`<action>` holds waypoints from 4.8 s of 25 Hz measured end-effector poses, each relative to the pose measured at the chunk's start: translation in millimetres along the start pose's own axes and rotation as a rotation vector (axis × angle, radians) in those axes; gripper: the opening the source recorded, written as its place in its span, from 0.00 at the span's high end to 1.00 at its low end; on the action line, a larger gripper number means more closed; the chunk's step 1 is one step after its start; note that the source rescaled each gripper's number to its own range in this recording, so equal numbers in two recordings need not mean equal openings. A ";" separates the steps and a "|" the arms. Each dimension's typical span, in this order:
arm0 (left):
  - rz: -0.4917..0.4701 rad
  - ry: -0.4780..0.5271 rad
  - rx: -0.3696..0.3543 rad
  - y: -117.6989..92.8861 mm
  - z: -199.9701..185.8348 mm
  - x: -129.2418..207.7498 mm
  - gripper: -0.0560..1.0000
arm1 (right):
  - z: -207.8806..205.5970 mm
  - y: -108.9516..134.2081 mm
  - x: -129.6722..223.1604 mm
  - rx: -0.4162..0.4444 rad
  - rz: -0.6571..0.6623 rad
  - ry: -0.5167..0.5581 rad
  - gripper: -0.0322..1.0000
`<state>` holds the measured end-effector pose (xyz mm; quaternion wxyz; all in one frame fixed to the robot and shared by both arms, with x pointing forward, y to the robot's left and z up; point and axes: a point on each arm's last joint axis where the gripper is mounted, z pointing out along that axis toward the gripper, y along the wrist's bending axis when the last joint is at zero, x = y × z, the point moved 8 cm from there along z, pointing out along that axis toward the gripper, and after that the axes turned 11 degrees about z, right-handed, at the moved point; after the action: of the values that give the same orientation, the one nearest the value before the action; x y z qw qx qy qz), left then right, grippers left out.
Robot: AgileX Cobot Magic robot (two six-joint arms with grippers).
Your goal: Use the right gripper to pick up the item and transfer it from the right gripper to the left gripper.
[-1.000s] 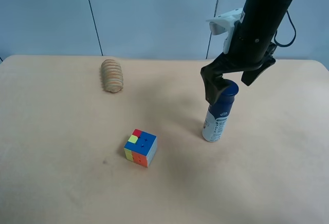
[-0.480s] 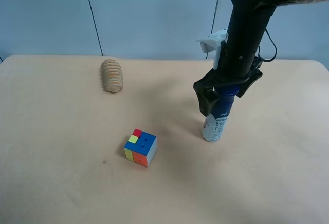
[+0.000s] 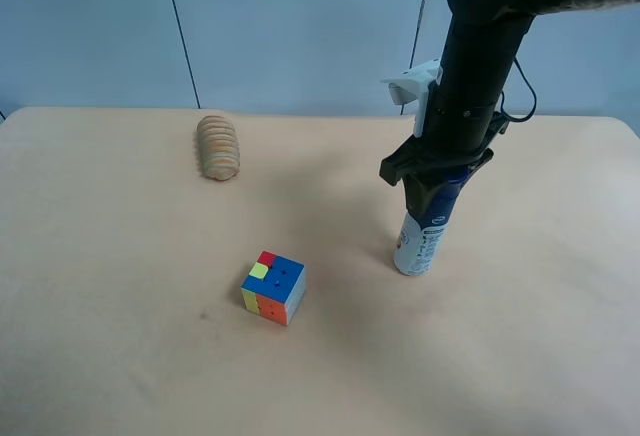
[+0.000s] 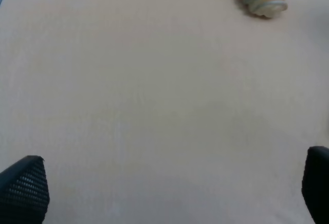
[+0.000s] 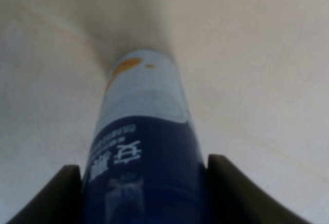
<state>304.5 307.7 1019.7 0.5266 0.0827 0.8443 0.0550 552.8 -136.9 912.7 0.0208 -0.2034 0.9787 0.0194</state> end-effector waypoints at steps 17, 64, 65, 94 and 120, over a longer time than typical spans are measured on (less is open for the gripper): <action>0.001 0.000 0.000 0.0 0.0 0.0 0.00 | -71.0 11.3 0.1 -0.065 0.019 -0.154 0.97; 0.547 -0.011 0.579 -81.1 37.5 -53.1 0.00 | -132.7 155.4 -0.5 -0.591 -0.247 -0.413 0.97; 0.560 -0.015 0.592 -83.8 38.8 -54.0 0.00 | -133.0 159.0 -1.3 -0.593 -0.250 -0.423 0.97; 0.782 -0.037 0.733 -158.0 113.3 -82.8 0.00 | -127.8 194.3 -6.2 -0.732 -0.212 -0.407 0.97; 0.861 -0.082 0.740 -169.1 128.2 -83.9 0.92 | -129.8 197.9 -3.3 -0.756 -0.218 -0.396 0.97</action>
<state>442.1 126.1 1006.8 0.4250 0.6004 0.6764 -0.0379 472.7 39.7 1048.4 0.1341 -0.2913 0.8527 0.4123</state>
